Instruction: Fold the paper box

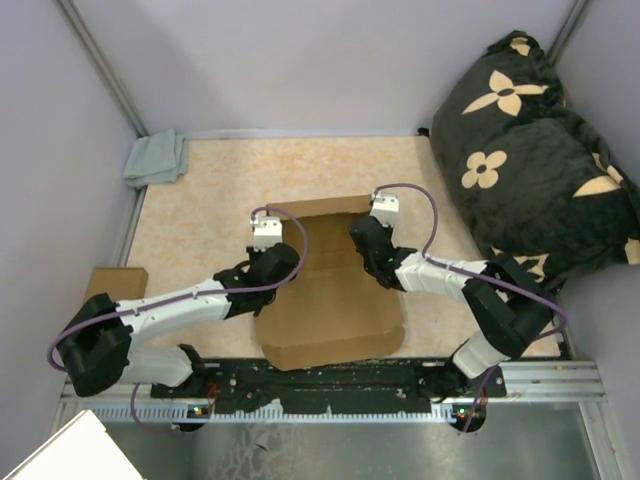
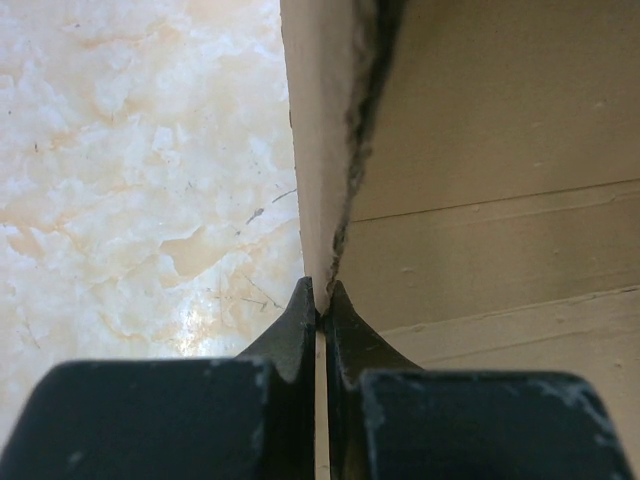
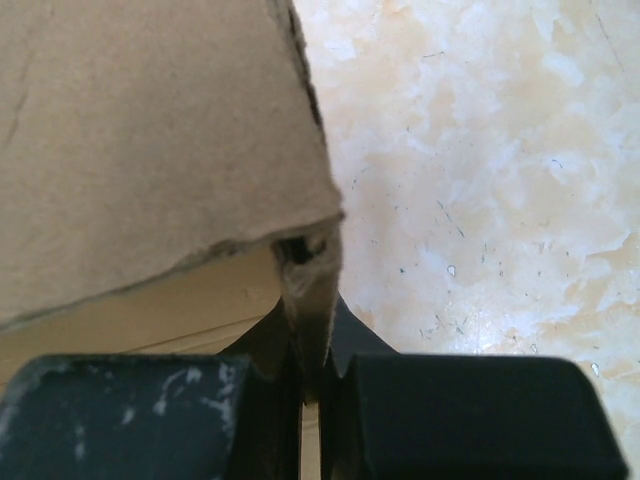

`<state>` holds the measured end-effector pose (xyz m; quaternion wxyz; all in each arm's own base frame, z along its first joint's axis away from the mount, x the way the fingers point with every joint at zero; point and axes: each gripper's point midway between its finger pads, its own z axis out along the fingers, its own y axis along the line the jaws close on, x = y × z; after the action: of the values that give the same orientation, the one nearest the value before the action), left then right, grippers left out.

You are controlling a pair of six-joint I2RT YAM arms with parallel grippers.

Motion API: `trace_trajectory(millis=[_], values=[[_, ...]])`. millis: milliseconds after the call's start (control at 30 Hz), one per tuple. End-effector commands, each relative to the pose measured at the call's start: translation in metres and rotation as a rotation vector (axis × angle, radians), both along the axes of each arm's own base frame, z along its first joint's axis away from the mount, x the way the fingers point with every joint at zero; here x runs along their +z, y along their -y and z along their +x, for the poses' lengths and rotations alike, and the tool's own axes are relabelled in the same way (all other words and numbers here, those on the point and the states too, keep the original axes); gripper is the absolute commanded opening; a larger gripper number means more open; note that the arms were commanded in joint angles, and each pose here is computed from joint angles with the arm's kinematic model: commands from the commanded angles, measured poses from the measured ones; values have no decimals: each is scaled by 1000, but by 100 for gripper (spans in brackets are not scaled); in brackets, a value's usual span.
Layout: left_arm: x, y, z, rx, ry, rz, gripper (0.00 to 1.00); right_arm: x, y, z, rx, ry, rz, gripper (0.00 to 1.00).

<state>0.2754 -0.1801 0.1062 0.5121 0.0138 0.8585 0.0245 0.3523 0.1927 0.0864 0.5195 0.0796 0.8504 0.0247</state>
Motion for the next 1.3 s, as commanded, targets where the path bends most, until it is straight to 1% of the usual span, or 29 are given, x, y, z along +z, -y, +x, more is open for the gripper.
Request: trace_trajectory(millis=[0,33,67,100,167,233,333,533,633,733,833,900,933,1000,1067,1167,1267], values=[[5,11,-2,-22,1,-10,0,-25,0,-12,47,-71,-32,0],[5,11,-1,-23,2,-12,0,-24,-3,-13,65,-74,-12,3],[4,11,-1,-24,3,-10,0,-22,-7,-15,87,-73,3,10],[5,11,-1,-24,4,-10,0,-18,-8,-16,97,-66,15,20],[6,11,-1,-22,7,-12,0,-13,-8,-20,116,-63,24,36],[7,10,-2,-18,8,-18,1,-5,-6,-24,135,-53,24,43],[10,6,-2,-7,20,-22,3,11,-1,-31,162,-32,16,49],[19,3,-3,-5,35,-25,6,48,13,-41,193,16,-23,55],[24,2,-2,-26,39,-5,4,64,18,-46,234,42,-61,55],[28,4,-3,-46,11,17,0,81,21,-54,314,77,-111,55],[39,13,-2,-75,-14,8,0,97,15,-64,439,120,-146,55],[45,22,-2,-109,-36,-2,0,109,9,-71,501,174,-121,54],[47,25,-2,-120,-44,-4,2,114,4,-73,529,197,-98,54],[48,29,-2,-136,-65,4,3,117,4,-72,512,192,-78,54],[46,32,-3,-150,-96,25,3,116,2,-71,518,176,-88,53],[45,36,-4,-177,-129,36,1,116,1,-66,508,170,-106,52],[47,37,-5,-183,-151,31,0,112,3,-60,471,128,-128,49]])
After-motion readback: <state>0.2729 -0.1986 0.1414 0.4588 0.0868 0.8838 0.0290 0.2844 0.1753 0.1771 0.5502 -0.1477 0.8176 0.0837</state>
